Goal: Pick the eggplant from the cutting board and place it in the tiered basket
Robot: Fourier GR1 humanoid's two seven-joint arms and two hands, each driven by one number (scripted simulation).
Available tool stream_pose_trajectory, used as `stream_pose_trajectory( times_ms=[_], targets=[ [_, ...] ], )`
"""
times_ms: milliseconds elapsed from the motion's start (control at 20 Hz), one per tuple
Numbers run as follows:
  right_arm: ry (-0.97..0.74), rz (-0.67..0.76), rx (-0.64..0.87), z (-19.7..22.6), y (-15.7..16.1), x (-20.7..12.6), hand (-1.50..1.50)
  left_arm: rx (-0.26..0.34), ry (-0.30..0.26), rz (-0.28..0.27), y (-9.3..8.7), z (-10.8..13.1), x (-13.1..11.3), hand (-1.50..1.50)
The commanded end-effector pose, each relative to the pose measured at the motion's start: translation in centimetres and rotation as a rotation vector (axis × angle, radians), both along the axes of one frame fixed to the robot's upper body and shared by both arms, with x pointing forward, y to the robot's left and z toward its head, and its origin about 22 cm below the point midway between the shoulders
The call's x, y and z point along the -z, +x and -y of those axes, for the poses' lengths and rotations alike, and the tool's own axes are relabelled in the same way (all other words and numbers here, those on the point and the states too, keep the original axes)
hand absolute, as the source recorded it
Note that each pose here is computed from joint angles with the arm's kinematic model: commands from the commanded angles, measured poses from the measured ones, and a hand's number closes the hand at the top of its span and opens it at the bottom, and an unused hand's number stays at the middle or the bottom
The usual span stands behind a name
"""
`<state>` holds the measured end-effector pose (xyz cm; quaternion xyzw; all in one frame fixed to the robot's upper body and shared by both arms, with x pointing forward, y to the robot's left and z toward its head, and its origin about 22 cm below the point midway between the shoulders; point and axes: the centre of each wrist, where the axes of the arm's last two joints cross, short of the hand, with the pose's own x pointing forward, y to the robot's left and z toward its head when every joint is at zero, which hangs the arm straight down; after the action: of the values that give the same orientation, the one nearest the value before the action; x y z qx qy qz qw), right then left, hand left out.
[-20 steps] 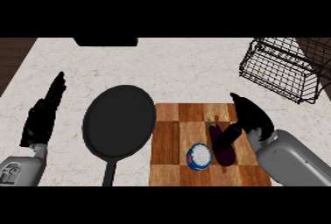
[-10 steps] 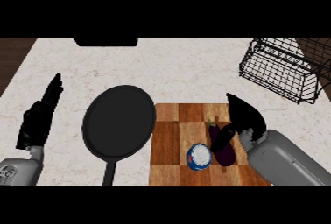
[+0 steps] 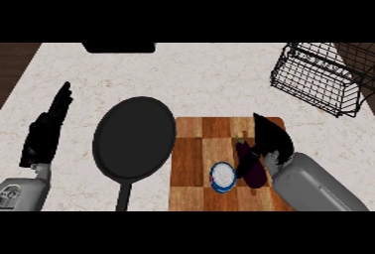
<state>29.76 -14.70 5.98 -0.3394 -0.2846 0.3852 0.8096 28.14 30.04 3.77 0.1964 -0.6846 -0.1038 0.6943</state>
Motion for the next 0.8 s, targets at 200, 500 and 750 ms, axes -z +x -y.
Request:
stream_pose_trajectory(
  times_ms=[200,500,750],
  targets=[
    [-0.076,-0.122,0.178,-1.3,-0.1,2.7,-1.5,0.012,0.003,0.012,-0.8,1.0,0.1,0.0],
    [-0.063,-0.145,0.175,-0.7,-0.6,4.4,-1.5,0.002,-0.001,0.006,-0.6,-0.3,-1.0,0.0],
    [-0.04,-0.167,0.161,-1.2,-0.1,4.5,-1.5,-0.002,0.0,0.009,-0.1,-1.1,-1.0,0.0]
  ],
)
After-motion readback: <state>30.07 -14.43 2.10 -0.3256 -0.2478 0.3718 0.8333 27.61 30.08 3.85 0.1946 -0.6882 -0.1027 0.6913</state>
